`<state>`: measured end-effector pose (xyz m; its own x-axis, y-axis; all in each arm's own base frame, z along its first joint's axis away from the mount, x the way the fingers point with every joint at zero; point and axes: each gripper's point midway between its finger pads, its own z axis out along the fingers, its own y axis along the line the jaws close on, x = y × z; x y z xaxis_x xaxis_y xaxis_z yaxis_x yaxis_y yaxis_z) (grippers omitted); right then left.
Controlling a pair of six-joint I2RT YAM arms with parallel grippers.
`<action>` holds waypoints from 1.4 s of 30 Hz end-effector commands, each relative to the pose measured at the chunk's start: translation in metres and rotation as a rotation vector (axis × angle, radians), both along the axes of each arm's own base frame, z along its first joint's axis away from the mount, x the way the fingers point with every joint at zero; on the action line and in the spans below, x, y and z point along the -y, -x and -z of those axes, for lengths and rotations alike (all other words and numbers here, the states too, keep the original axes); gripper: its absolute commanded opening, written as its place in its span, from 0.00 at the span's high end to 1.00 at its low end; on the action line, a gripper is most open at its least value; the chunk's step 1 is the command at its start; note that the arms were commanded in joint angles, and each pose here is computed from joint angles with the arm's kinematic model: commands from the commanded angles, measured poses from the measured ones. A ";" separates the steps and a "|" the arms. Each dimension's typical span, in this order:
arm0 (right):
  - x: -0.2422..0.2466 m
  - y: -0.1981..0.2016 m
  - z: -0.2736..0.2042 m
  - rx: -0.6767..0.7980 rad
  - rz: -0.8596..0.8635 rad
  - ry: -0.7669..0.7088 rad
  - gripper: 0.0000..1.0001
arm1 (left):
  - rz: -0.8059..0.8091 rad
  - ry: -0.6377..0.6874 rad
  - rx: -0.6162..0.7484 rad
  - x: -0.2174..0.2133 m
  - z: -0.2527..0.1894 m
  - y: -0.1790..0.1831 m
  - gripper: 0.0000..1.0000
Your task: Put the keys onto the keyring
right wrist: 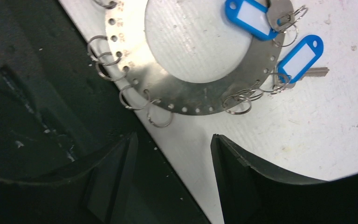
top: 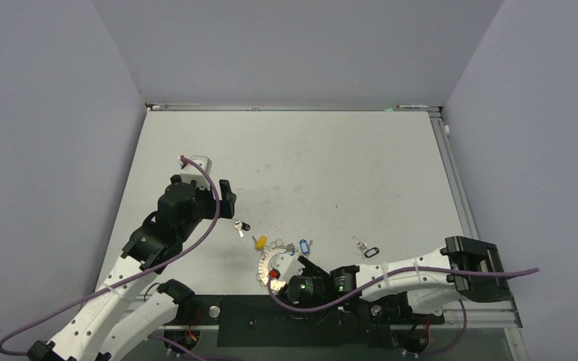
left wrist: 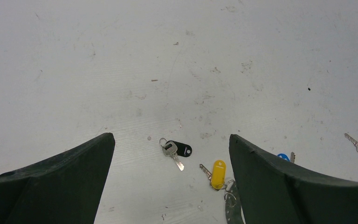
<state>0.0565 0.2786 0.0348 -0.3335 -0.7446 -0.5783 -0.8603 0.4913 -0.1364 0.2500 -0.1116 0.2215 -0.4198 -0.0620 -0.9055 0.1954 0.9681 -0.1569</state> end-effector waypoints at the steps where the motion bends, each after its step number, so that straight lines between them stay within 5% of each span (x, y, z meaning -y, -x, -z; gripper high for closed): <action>1: -0.016 -0.008 -0.009 -0.039 -0.026 -0.043 0.41 | 0.005 0.020 0.049 0.003 -0.012 -0.004 0.10; 15: -0.024 0.000 0.017 -0.103 -0.112 0.030 0.55 | 0.020 0.018 0.043 0.006 -0.011 -0.004 0.10; 33: -0.022 -0.014 0.013 -0.073 -0.063 0.022 0.95 | 0.021 0.012 0.035 0.007 -0.008 -0.004 0.10; 42: -0.022 -0.019 -0.016 -0.032 -0.047 -0.058 0.95 | 0.021 0.012 0.036 0.006 -0.008 -0.004 0.10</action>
<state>0.0658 0.2928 0.0238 -0.3291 -0.7812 -0.5305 -0.8999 0.4297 -0.0746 0.2499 -0.1134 0.2185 -0.4274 -0.0522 -0.9025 0.2014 0.9677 -0.1514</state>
